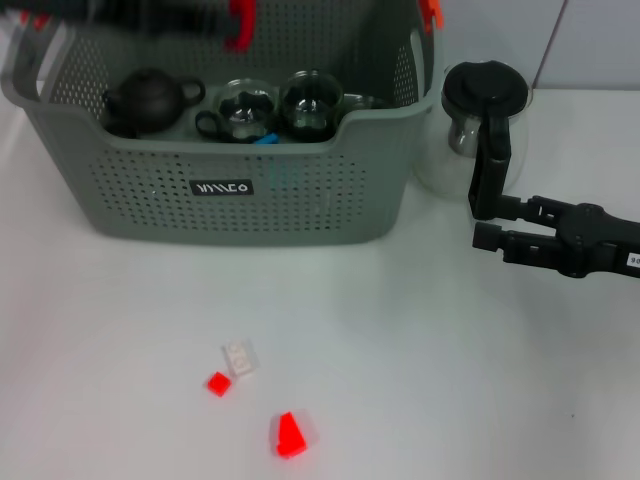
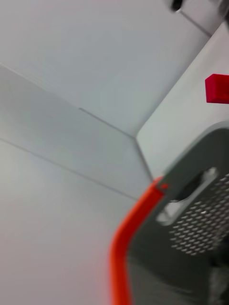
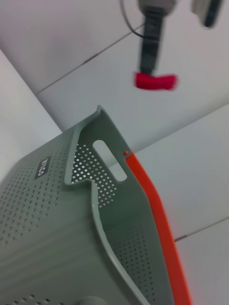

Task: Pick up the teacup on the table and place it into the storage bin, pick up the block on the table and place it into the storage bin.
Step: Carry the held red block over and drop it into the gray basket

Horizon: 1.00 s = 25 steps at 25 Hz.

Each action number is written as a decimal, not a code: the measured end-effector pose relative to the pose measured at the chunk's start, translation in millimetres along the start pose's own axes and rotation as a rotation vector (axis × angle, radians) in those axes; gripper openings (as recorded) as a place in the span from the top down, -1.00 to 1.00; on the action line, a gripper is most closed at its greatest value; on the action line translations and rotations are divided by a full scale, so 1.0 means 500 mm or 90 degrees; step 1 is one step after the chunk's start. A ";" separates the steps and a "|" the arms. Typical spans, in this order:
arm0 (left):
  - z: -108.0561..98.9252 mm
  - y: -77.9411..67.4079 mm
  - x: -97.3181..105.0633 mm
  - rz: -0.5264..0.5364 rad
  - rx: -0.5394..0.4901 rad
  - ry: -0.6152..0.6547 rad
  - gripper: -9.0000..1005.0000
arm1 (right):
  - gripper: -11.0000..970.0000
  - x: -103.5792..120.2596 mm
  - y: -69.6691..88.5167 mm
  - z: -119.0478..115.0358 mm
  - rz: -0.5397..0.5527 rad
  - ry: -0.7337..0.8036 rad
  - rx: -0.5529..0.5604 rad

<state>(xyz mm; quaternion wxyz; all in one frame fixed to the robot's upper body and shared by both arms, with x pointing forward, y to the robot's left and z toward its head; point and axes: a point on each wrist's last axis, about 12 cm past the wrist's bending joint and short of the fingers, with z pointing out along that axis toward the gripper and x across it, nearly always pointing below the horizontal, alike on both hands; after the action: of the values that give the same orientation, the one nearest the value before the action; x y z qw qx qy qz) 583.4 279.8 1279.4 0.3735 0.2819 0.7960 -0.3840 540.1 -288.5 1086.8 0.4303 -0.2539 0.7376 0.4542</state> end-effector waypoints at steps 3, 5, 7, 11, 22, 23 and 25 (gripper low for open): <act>0.032 0.015 -0.051 0.005 -0.022 -0.001 0.61 | -0.83 0.000 0.001 -0.002 0.001 -0.003 -0.001; 0.060 0.033 -0.075 -0.002 -0.042 0.005 0.61 | -0.83 0.000 0.001 -0.003 0.001 -0.004 -0.002; 0.096 0.052 -0.088 -0.011 -0.065 0.012 0.61 | -0.83 -0.001 0.002 -0.003 0.000 -0.006 -0.004; 0.165 0.075 -0.090 0.008 -0.134 0.024 0.61 | -0.82 -0.004 0.003 -0.002 -0.002 -0.013 -0.006; 0.299 0.102 -0.007 0.082 -0.294 0.114 0.61 | -0.83 -0.010 0.001 -0.007 -0.004 -0.029 -0.001; 0.306 0.104 0.000 0.085 -0.301 0.120 0.61 | -0.83 -0.010 0.000 -0.007 -0.004 -0.029 0.000; 0.318 0.107 0.014 0.090 -0.315 0.126 0.60 | -0.83 -0.010 0.000 -0.007 -0.004 -0.030 0.000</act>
<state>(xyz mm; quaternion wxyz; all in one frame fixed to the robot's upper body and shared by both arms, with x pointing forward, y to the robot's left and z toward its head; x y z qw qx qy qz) 678.8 179.4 1184.8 0.3768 0.2733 0.8766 -0.1217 541.1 -291.7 1092.1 0.4486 -0.2455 0.7266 0.4589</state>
